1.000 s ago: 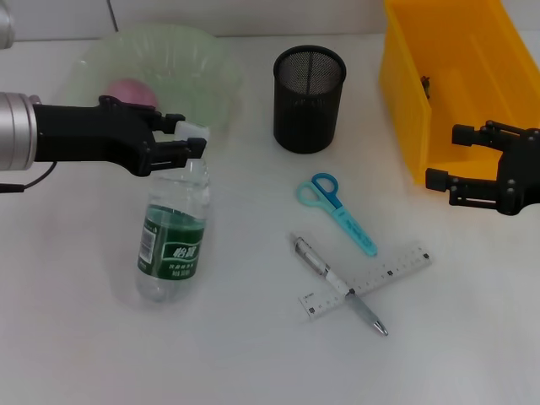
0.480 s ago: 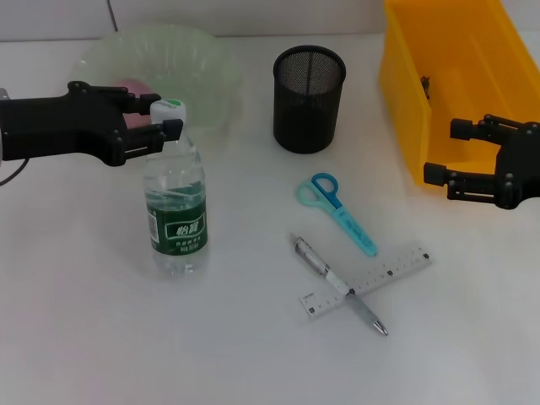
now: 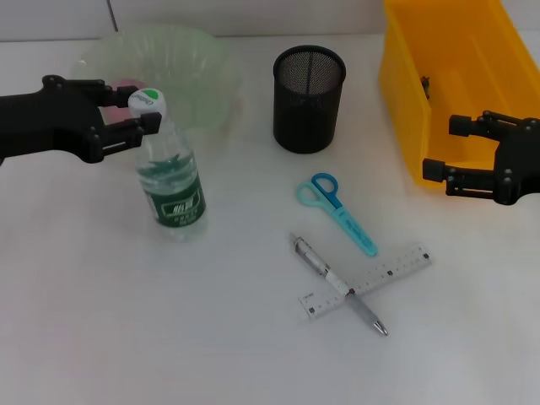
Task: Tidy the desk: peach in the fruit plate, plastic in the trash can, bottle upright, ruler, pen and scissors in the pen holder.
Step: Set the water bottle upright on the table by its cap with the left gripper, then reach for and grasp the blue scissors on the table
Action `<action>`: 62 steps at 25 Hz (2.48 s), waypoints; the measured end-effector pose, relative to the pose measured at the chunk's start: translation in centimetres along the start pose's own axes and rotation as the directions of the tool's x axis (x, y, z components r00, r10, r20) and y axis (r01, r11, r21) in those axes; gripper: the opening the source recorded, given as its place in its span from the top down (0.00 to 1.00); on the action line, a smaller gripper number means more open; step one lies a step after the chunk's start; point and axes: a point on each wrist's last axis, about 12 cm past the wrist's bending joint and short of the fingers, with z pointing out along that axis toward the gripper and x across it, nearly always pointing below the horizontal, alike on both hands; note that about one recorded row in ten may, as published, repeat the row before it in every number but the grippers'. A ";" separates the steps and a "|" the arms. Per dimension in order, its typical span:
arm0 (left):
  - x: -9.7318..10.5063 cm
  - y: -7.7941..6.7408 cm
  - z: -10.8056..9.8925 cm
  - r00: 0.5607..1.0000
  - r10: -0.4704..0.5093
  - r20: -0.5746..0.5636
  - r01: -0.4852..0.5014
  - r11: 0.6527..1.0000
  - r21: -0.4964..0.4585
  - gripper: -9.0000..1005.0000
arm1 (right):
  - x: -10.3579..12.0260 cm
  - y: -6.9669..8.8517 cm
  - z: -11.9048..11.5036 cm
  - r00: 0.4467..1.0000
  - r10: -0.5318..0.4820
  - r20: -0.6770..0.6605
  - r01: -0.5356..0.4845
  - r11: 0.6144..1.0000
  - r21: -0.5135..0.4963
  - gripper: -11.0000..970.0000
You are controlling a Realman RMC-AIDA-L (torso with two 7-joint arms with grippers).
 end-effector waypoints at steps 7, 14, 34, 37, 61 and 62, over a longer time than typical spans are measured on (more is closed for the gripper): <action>0.0 0.0 -0.5 1.000 0.010 0.012 -0.010 1.000 -0.009 0.61 | -0.1 0.0 0.1 1.000 -0.003 0.001 0.003 1.000 -0.002 0.14; -0.5 0.1 -1.3 0.998 0.051 0.033 -0.049 0.998 -0.036 0.76 | -0.2 0.0 0.2 1.000 -0.004 0.002 0.004 1.000 -0.006 0.14; 8.7 -5.7 1.3 0.909 0.188 0.372 -0.252 0.959 0.131 0.76 | -12.1 0.2 6.8 0.798 0.167 -0.580 -0.091 0.983 0.157 0.14; 10.0 -5.9 2.0 0.923 0.154 0.353 -0.211 0.969 0.130 0.62 | -14.1 0.6 10.3 0.742 0.146 -0.654 -0.052 0.986 0.161 0.14; 12.4 -6.4 2.8 0.958 0.099 0.269 -0.133 0.985 0.108 0.16 | -12.8 1.9 20.8 0.605 0.201 -0.770 -0.056 0.976 0.211 0.27; 12.4 -6.5 2.8 0.959 0.097 0.268 -0.130 0.985 0.111 0.16 | -12.7 2.0 20.9 0.600 0.209 -0.772 -0.066 0.975 0.212 0.29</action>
